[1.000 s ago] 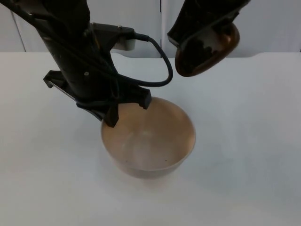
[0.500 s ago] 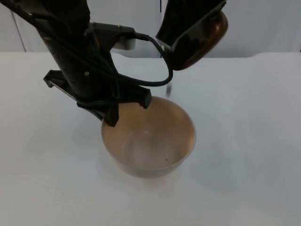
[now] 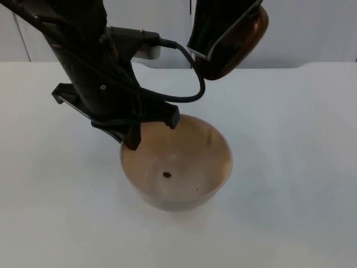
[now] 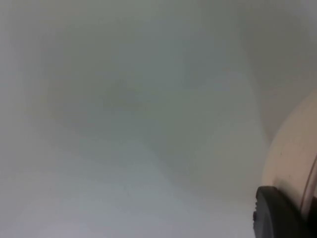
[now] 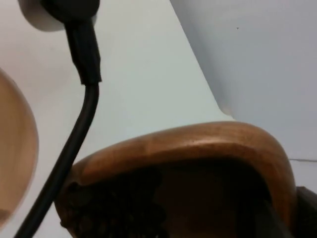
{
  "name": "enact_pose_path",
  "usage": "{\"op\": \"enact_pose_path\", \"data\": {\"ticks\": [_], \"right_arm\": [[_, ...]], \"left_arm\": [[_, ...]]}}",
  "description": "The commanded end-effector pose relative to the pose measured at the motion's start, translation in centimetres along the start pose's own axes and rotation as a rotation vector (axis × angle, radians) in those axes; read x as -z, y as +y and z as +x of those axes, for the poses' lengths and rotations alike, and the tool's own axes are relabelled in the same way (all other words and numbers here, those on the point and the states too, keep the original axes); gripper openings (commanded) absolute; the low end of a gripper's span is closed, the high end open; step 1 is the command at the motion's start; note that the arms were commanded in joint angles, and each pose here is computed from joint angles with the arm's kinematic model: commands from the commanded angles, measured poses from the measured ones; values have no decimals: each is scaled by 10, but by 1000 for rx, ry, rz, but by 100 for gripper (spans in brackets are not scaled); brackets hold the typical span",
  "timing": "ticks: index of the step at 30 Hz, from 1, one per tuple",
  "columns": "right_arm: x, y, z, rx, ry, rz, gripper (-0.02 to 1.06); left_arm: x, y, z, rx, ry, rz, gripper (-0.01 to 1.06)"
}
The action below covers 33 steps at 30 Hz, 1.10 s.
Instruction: Pick up the bowl with the left hand and pour the coffee beans from the cup into the bowl with the right hand.
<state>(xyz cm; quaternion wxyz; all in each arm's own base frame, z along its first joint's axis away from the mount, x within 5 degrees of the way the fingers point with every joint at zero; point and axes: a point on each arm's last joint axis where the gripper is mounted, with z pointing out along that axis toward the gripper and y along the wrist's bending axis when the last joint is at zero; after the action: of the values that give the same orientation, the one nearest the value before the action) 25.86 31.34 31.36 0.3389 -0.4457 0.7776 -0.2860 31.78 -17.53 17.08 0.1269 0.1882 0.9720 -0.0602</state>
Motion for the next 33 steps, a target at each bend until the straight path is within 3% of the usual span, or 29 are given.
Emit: {"op": "enact_pose_path", "data": {"ticks": [1, 26, 33], "right_arm": [[5, -3, -2, 19, -19, 19, 0], [6, -6, -3, 110, -30, 67, 0], [5, 13, -12, 191, -45, 102, 0]], "left_arm": [[1, -2, -1, 8, -9, 6, 0], [1, -2, -1, 8, -9, 6, 0], [1, -2, -2, 6, -12, 4, 0]]}}
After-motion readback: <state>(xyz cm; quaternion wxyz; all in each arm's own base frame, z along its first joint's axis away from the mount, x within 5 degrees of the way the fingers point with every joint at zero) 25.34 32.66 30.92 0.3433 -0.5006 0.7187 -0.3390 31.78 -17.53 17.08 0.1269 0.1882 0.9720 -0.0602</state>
